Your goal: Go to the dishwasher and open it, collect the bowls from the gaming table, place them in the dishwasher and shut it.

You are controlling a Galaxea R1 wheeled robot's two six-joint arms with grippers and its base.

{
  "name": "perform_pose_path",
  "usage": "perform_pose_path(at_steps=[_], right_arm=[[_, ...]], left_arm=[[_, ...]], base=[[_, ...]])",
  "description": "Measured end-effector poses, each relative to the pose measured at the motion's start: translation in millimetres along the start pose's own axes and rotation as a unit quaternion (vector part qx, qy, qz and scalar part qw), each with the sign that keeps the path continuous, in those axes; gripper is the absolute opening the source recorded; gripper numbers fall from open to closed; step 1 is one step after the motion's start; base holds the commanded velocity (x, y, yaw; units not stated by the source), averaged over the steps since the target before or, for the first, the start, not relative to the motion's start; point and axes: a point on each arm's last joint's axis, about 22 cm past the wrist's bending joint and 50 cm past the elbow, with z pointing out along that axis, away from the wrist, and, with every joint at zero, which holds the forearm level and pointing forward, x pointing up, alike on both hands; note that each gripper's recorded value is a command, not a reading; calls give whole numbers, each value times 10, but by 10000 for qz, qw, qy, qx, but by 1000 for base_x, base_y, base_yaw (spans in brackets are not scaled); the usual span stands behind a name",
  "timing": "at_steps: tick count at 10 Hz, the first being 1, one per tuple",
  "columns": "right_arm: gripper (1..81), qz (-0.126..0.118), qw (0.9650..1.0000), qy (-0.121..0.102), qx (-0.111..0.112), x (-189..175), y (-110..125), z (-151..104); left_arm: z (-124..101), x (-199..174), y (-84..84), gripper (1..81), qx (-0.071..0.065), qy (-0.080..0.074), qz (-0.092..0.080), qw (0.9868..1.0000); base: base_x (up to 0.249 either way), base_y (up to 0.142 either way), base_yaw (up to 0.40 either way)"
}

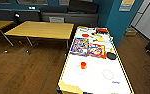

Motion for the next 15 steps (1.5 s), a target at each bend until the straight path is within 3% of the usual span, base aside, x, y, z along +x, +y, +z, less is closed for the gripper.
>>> perform_pose_path(at_steps=[2,5,8,9,10,11,12,13,15], right_arm=[[10,13,9999,100,75,-4,-66,90],[10,-67,9997,190,135,117,-110,128],[10,-135,9995,190,211,118,-165,152],[10,-133,9995,193,210,122,-164,151],[10,-142,9995,200,218,134,-173,159],[10,-151,9994,216,234,164,-188,171],[10,-163,9991,264,273,223,-226,199],[10,-168,9990,289,305,257,-261,228],[10,-164,9989,296,316,272,-274,233]], left_arm=[[10,566,208,811,-96,127,112,9998],[-32,1323,558,811,-122,159,355,9992],[12,1784,928,811,-115,-20,464,9989],[34,1935,1064,811,-108,-70,399,9991],[56,2101,1160,811,-75,-69,182,9998],[66,2244,1175,811,11,-48,-174,9998],[88,2377,1099,811,147,-1,-450,9989],[118,2534,1048,811,267,60,-587,9979],[273,2886,1251,811,244,164,-559,9980]], base=[[0,0,0],[0,0,0],[0,0,0],[0,0,0],[0,0,0],[0,0,0],[0,0,0],[0,0,0],[0,0,0]])
